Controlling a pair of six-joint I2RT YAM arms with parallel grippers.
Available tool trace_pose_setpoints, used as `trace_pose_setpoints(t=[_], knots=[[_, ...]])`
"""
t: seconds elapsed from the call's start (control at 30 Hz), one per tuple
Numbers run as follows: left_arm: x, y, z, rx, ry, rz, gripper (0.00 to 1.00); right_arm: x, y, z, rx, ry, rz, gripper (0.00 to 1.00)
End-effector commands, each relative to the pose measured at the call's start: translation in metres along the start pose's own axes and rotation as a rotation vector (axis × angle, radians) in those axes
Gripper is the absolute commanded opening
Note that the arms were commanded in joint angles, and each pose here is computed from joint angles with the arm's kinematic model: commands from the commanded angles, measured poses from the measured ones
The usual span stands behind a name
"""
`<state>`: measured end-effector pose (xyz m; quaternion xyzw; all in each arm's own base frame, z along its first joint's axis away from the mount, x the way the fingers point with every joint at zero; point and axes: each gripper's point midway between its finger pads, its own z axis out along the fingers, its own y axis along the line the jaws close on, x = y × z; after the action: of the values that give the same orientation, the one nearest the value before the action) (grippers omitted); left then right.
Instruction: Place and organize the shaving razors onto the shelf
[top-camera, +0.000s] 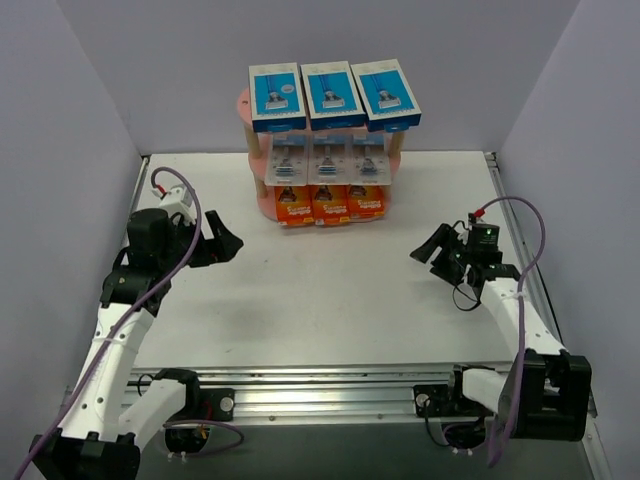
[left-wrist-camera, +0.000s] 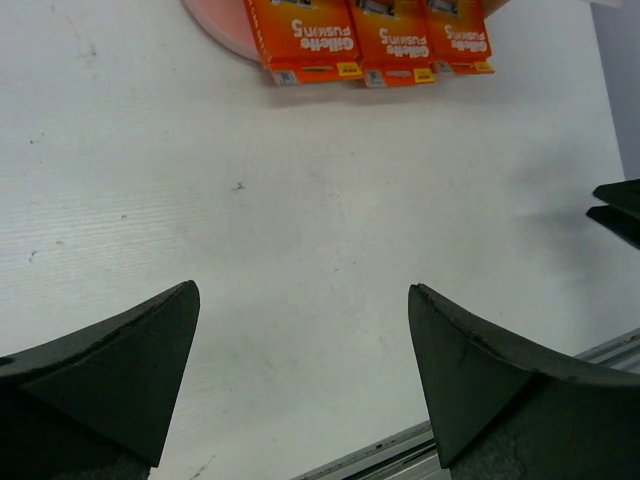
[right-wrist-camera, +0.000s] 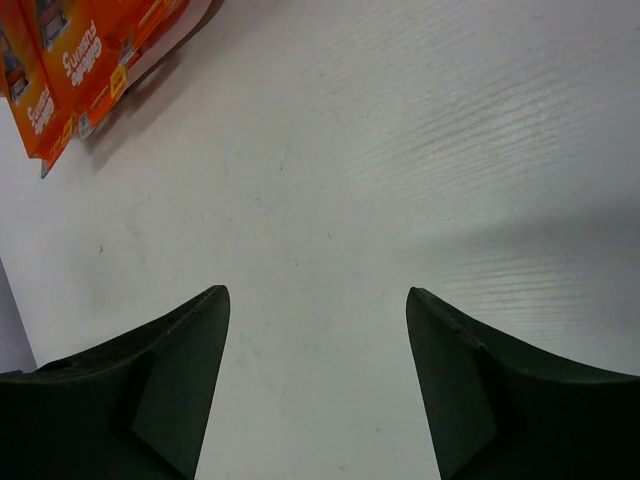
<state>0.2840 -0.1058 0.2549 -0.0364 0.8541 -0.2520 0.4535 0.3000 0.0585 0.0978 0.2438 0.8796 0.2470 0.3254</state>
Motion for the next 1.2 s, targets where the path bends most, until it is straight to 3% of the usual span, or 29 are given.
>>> trace_pose_setpoints(t=[0.0, 0.13, 0.2, 0.23, 0.3, 0.43, 0.53, 0.67, 0.8, 0.97, 1.17], knots=[[0.025, 0.019, -0.006, -0.056, 0.019, 0.068, 0.94, -0.043, 0.036, -0.032, -0.027, -0.144, -0.048, 0.67], [0.013, 0.008, -0.023, -0.021, -0.069, 0.087, 0.94, -0.07, 0.047, -0.066, 0.031, -0.234, -0.157, 0.71], [0.013, 0.011, -0.023, -0.031, -0.073, 0.09, 0.94, -0.089, 0.04, -0.079, 0.141, -0.334, -0.187, 0.74], [0.014, 0.012, -0.02, -0.034, -0.06, 0.089, 0.94, -0.08, 0.058, -0.081, 0.115, -0.346, -0.244, 0.77], [0.017, 0.017, -0.018, -0.057, -0.042, 0.084, 0.94, -0.08, 0.051, -0.083, 0.172, -0.402, -0.292, 0.81], [0.012, 0.026, -0.021, -0.11, -0.059, 0.103, 0.94, -0.073, 0.038, -0.09, 0.178, -0.499, -0.285, 0.89], [0.001, 0.04, -0.03, -0.201, -0.118, 0.124, 0.94, -0.084, 0.063, -0.118, 0.068, -0.594, -0.307, 1.0], [0.004, 0.04, -0.029, -0.2, -0.108, 0.12, 0.94, -0.098, 0.075, -0.137, 0.084, -0.641, -0.319, 1.0], [0.006, 0.036, -0.027, -0.173, -0.093, 0.122, 0.94, -0.087, 0.064, -0.118, 0.158, -0.578, -0.286, 1.0], [-0.006, 0.057, -0.04, -0.307, -0.159, 0.127, 0.94, -0.074, 0.05, -0.094, 0.204, -0.497, -0.289, 1.0], [-0.002, 0.054, -0.035, -0.283, -0.135, 0.126, 0.94, -0.062, 0.051, -0.077, 0.178, -0.43, -0.273, 1.0]])
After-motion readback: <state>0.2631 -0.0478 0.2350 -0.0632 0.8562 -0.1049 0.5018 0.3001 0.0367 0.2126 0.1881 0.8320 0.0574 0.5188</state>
